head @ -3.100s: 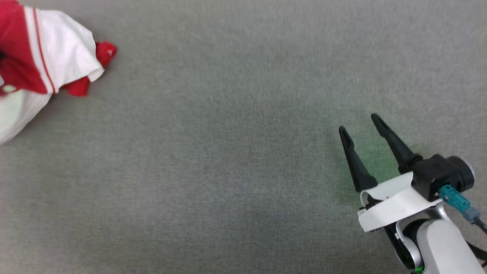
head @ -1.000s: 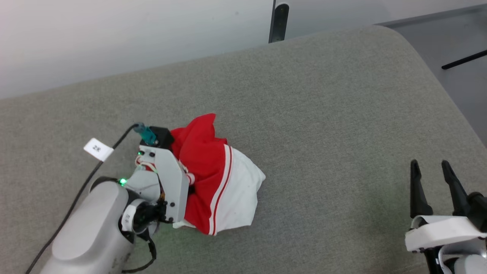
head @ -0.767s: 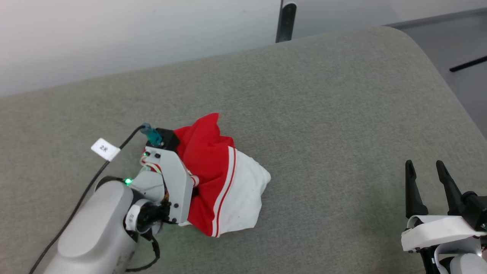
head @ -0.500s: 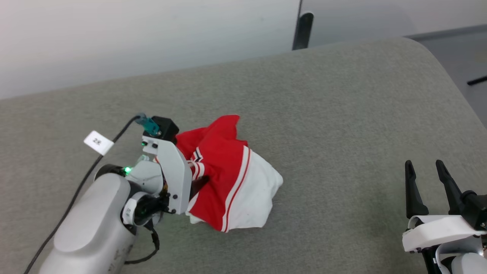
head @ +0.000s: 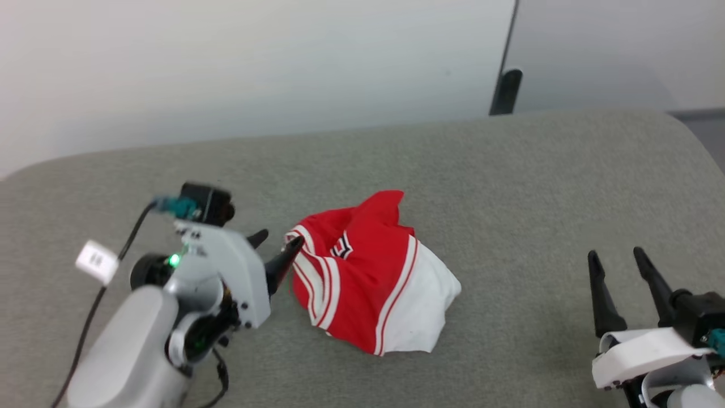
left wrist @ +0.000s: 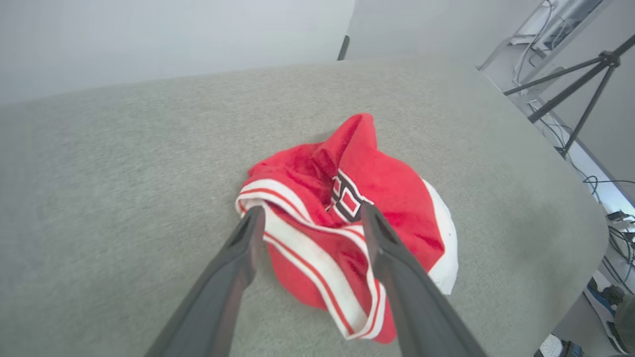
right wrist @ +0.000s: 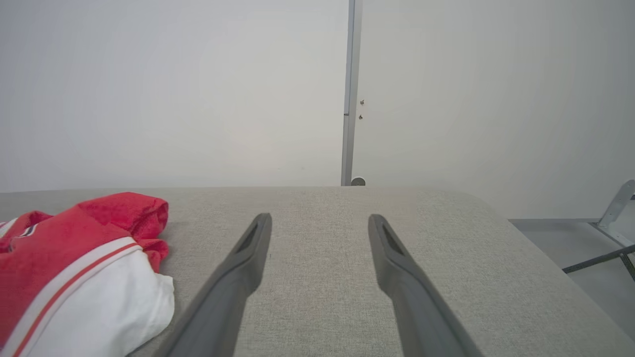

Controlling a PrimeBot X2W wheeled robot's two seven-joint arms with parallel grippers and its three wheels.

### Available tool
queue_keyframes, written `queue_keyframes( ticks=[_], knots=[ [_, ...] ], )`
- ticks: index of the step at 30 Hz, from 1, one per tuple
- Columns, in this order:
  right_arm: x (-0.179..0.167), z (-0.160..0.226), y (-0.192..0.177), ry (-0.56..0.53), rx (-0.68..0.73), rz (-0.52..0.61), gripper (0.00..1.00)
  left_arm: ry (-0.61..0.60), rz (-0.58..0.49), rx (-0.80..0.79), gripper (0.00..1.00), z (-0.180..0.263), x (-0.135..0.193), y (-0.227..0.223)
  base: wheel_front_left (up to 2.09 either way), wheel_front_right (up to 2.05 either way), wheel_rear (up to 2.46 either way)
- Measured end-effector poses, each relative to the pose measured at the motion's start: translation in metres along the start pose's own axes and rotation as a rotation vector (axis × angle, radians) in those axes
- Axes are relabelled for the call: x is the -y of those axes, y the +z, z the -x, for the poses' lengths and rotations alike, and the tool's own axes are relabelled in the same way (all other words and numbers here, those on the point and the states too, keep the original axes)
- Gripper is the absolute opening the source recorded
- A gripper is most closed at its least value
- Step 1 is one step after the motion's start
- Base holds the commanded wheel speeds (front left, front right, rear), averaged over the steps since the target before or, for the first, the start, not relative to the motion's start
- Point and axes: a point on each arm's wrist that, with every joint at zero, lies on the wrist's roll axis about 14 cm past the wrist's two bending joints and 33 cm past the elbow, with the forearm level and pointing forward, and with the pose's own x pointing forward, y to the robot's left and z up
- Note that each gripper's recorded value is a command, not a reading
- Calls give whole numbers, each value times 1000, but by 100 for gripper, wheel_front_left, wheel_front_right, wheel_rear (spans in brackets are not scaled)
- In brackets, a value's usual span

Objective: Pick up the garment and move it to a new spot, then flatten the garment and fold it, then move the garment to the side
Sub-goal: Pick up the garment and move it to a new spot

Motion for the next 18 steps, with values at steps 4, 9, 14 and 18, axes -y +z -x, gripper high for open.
queue_keyframes(
  ticks=[4,9,14,18],
  knots=[
    [-13,-1,5,38,16,-10,100,26,12,132,100,20,-9,6,0,0,0],
    [-27,1,4,80,13,-20,100,80,-5,299,100,48,-25,9,0,0,0],
    [-38,1,5,110,20,-29,100,131,8,432,100,72,-37,8,0,0,0],
    [-46,0,5,132,22,-37,100,168,22,521,100,90,-44,5,0,0,0]
  ],
)
